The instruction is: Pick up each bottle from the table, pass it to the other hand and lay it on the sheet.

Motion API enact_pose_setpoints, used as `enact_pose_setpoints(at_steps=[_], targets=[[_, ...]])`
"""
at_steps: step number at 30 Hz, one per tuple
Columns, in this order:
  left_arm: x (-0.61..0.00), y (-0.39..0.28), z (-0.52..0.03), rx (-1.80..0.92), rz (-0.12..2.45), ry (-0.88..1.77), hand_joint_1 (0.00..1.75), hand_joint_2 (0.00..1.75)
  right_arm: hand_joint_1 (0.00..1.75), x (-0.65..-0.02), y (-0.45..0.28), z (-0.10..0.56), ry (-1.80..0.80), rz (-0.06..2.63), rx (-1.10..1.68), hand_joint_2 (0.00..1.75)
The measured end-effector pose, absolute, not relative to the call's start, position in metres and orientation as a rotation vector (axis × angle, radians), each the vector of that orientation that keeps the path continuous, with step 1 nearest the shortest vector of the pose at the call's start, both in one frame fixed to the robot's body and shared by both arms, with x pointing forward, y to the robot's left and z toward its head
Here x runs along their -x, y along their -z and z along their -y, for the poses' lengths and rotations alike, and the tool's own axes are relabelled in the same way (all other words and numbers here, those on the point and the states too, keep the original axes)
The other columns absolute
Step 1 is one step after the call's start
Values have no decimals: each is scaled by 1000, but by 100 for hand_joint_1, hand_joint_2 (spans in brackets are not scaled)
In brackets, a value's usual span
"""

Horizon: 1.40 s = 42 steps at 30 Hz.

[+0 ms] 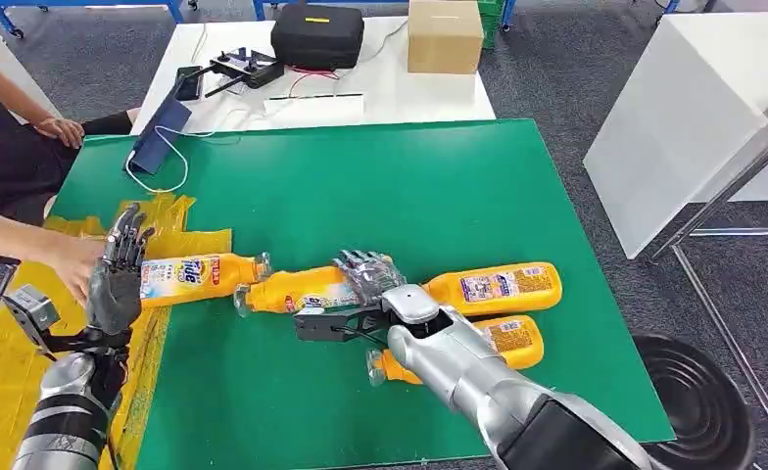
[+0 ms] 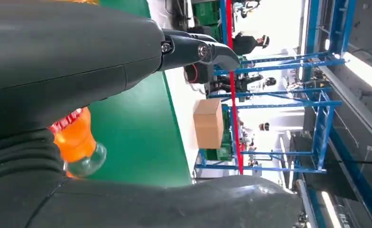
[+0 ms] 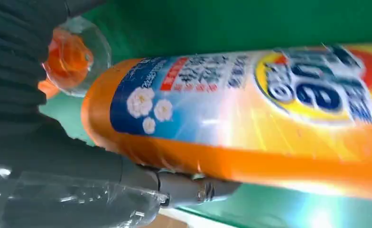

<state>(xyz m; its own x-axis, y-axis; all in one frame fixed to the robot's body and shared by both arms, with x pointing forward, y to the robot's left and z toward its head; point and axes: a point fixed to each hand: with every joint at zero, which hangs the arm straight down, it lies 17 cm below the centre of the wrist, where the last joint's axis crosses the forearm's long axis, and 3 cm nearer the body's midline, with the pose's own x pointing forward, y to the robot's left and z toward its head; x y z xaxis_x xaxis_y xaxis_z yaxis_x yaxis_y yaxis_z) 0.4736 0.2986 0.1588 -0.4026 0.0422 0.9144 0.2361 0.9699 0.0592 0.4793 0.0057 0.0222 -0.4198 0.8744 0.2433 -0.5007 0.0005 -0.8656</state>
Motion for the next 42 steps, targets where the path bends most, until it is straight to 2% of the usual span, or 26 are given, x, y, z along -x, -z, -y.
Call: enact_pose_setpoints(at_steps=[5, 6, 15, 30, 32, 34, 37, 38, 42], targets=[[-475, -163, -294, 215, 1988, 209, 0, 0, 3, -479, -15, 1, -1656, 1149, 465, 175], [-475, -164, -293, 223, 1989, 207, 0, 0, 171, -479, -12, 4, -1662, 1131, 475, 175], [-476, -172, -283, 271, 2008, 192, 0, 0, 175, -480, 7, 33, -1738, 958, 606, 175], [-478, -178, -280, 283, 2023, 175, 0, 0, 175, -483, 1, 28, -1678, 1006, 591, 175], [-478, -178, -280, 291, 2021, 160, 0, 0, 175, -488, -10, 19, -1602, 1112, 570, 175], [-475, -178, -286, 327, 2011, 100, 0, 0, 175, -495, -36, 5, -1426, 1341, 522, 175], [-468, -176, -294, 356, 1999, 35, 0, 0, 175, -502, -66, -1, -1264, 1491, 478, 175], [-466, -175, -297, 374, 1988, 9, 0, 175, 175, -502, -75, -2, -1210, 1535, 446, 175], [-453, -168, -312, 456, 1948, -135, 0, 175, 175, -504, -136, -2, -901, 1754, 286, 175]])
